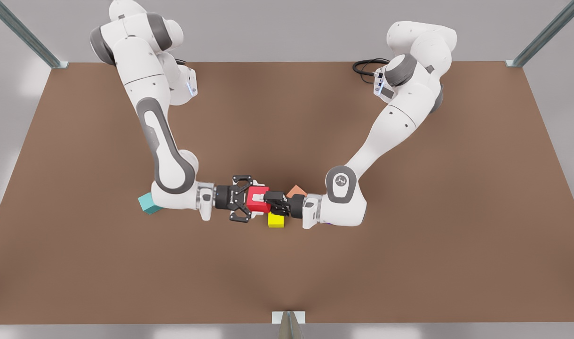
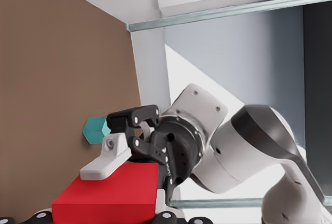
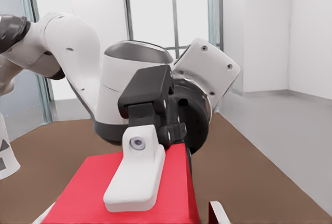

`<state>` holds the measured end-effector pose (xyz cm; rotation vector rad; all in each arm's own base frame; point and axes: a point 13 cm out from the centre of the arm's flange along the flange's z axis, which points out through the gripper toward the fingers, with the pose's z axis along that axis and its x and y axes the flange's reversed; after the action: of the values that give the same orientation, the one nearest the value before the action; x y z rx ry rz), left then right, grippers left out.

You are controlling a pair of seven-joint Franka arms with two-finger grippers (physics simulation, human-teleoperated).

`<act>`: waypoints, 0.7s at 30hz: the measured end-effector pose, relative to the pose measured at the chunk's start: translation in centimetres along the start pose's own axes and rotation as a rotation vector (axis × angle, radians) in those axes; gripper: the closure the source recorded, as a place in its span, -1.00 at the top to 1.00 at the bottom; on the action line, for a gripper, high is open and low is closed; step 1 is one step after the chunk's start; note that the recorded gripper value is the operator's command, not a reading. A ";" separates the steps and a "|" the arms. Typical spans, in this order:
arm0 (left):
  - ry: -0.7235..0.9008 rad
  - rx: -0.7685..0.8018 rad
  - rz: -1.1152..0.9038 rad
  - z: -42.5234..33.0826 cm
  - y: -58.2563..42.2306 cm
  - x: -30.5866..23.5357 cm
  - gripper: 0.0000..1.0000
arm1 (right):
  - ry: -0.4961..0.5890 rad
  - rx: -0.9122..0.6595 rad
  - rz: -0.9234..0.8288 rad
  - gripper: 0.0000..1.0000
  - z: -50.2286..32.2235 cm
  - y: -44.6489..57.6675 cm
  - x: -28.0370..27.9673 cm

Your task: Pick up red wooden cube and pass to hand red wooden cube and place in blue wooden cube

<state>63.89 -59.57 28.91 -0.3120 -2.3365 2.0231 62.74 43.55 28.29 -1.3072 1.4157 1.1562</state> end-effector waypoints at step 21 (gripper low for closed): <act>0.000 0.007 0.014 0.3 -0.2 0.1 1.00 | -0.012 0.008 -0.037 0.15 -0.1 -0.7 -0.6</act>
<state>63.70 -59.87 29.04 -0.3286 -2.3334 2.0374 63.47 43.56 28.81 -1.3137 1.3808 1.1308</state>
